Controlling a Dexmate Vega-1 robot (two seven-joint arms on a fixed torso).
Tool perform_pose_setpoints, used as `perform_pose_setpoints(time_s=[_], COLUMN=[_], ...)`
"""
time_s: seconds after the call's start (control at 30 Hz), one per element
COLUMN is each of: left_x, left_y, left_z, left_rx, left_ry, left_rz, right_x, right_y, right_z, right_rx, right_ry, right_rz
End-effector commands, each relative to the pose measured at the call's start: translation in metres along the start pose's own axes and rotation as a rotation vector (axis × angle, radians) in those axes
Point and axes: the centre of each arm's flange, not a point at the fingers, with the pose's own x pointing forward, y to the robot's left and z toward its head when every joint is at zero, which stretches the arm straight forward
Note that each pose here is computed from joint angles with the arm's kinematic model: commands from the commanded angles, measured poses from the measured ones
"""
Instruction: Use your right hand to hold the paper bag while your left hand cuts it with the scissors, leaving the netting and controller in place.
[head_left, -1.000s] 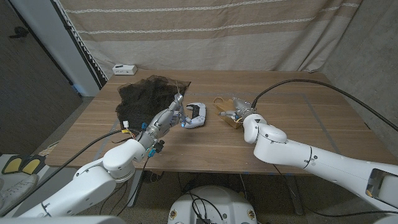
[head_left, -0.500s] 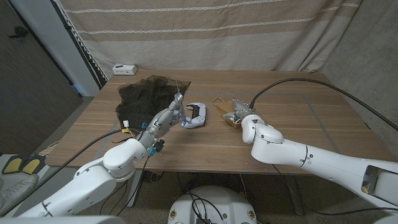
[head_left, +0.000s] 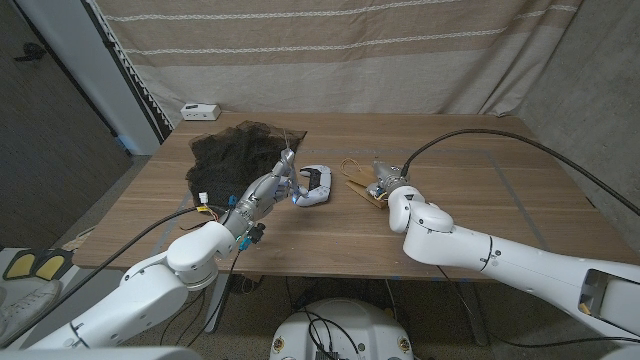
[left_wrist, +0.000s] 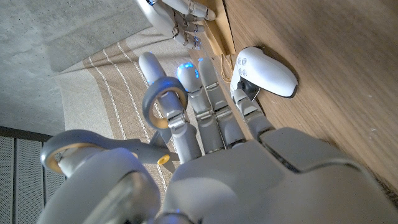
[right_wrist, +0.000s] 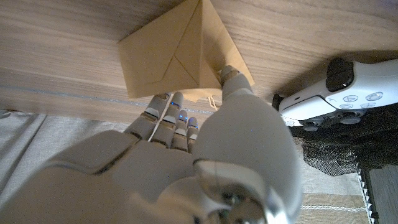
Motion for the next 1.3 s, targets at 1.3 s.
perform_pose_setpoints(time_s=[1.3], left_x=[-0.005], left_y=[-0.005], left_z=[-0.005], left_rx=[-0.023], left_ry=[-0.022], left_rz=[0.015], right_x=[-0.017], right_y=[-0.004], right_z=[-0.020], right_rx=[0.188], right_ry=[-0.115], right_rz=[-0.381])
